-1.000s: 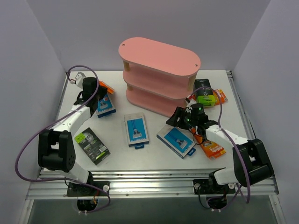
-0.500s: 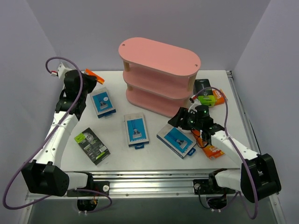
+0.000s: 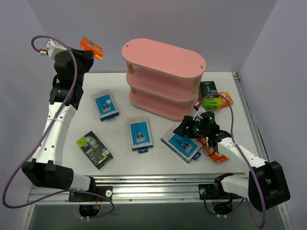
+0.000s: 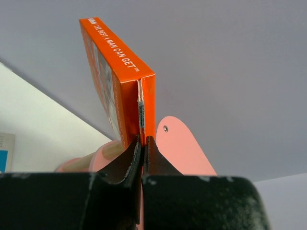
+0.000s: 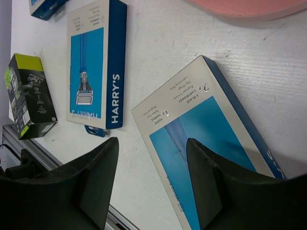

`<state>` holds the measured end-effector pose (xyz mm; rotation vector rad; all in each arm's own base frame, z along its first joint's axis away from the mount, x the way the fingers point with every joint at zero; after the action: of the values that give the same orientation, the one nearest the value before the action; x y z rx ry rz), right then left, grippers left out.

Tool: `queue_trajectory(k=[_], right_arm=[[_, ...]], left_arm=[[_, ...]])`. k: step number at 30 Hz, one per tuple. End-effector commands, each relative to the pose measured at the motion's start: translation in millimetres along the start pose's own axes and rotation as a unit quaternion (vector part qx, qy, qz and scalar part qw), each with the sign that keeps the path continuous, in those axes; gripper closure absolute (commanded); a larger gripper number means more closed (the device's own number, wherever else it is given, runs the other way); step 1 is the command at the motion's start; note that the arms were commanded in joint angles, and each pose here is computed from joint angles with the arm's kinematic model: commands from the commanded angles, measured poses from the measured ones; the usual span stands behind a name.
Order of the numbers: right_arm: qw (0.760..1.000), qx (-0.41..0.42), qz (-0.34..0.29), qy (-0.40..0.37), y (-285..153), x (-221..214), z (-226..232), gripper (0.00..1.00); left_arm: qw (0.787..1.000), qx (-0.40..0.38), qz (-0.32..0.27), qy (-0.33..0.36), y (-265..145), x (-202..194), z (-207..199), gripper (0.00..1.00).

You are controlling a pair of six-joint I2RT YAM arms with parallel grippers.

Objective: Place and organize the shaving razors onto the shelf

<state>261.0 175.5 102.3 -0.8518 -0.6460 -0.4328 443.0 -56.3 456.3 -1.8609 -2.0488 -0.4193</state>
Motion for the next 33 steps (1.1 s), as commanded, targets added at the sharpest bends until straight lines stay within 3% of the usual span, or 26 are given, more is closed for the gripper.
queue_trajectory(k=[1,18,27,33], right_arm=[[1.0,0.017,0.012,-0.018,0.7,-8.1,4.6,0.47],[0.999,0.042,0.018,-0.028,5.7,-13.0,14.3,0.47],[0.998,0.042,0.025,-0.04,7.3,-17.2,18.4,0.47],[0.998,0.037,0.028,-0.046,8.5,-19.3,18.6,0.47]], left_arm=[[0.997,-0.077,-0.012,-0.009,1.7,13.5,-50.3,0.98],[0.984,-0.178,0.004,-0.017,-2.4,-4.5,-124.5,0.98],[0.968,-0.249,0.034,-0.015,-8.8,-43.8,-164.8,0.98],[0.962,-0.26,0.066,-0.05,-6.7,-77.3,-158.7,0.98]])
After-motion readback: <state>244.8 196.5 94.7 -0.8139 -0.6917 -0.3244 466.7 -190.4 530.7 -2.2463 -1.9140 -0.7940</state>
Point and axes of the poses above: each gripper's point midway between its finger pads, its own y axis out along the fingers, its own z axis along the line the jaws close on, x = y × z, the point moved 1 cm from there along -y, back along the fingers, and after that the axes turned 11 degrees about -y, right-handed, at the moved point
